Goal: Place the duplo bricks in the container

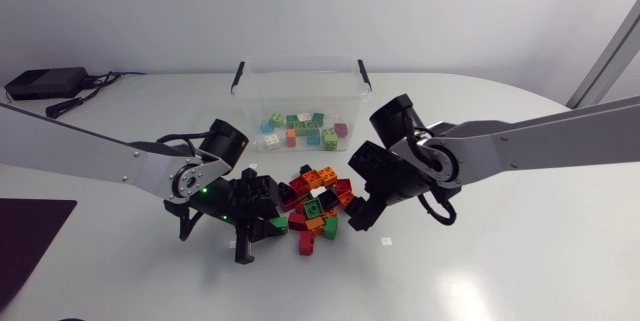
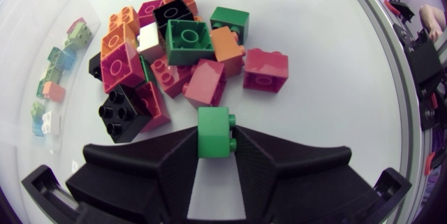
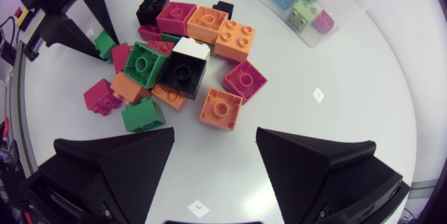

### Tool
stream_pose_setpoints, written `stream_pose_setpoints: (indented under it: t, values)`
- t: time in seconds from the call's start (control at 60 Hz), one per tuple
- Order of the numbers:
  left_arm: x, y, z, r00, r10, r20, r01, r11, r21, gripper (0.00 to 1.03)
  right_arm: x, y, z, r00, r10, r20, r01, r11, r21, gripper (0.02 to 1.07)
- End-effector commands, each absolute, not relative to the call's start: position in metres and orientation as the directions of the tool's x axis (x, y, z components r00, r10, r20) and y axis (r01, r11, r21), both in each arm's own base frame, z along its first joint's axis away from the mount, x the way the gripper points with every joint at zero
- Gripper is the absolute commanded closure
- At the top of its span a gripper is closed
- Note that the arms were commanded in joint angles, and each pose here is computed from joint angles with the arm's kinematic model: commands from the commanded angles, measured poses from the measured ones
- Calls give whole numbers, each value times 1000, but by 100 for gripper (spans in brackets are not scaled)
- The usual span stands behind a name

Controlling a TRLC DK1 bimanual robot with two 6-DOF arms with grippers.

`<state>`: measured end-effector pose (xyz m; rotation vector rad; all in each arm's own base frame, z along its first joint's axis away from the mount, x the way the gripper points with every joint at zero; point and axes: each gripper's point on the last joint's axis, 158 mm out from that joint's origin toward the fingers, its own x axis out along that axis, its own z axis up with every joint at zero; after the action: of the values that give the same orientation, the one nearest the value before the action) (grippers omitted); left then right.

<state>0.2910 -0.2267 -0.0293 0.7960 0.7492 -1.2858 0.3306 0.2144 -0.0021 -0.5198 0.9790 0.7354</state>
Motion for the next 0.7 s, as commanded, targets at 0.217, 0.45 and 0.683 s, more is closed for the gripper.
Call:
stream_pose_setpoints:
  t: [0.217,0.45,0.683]
  values:
    - [287,-210,11,201,-538,-819,978,153,140,74,340,219,-17,328,250,-911,-714,697,-65,27]
    - [299,-203,57,293,-561,-774,956,200,217,74,347,218,-28,310,215,-926,-702,709,-70,28]
    - [317,-202,103,381,-584,-717,924,256,283,74,350,220,-38,286,200,-937,-702,710,-63,34]
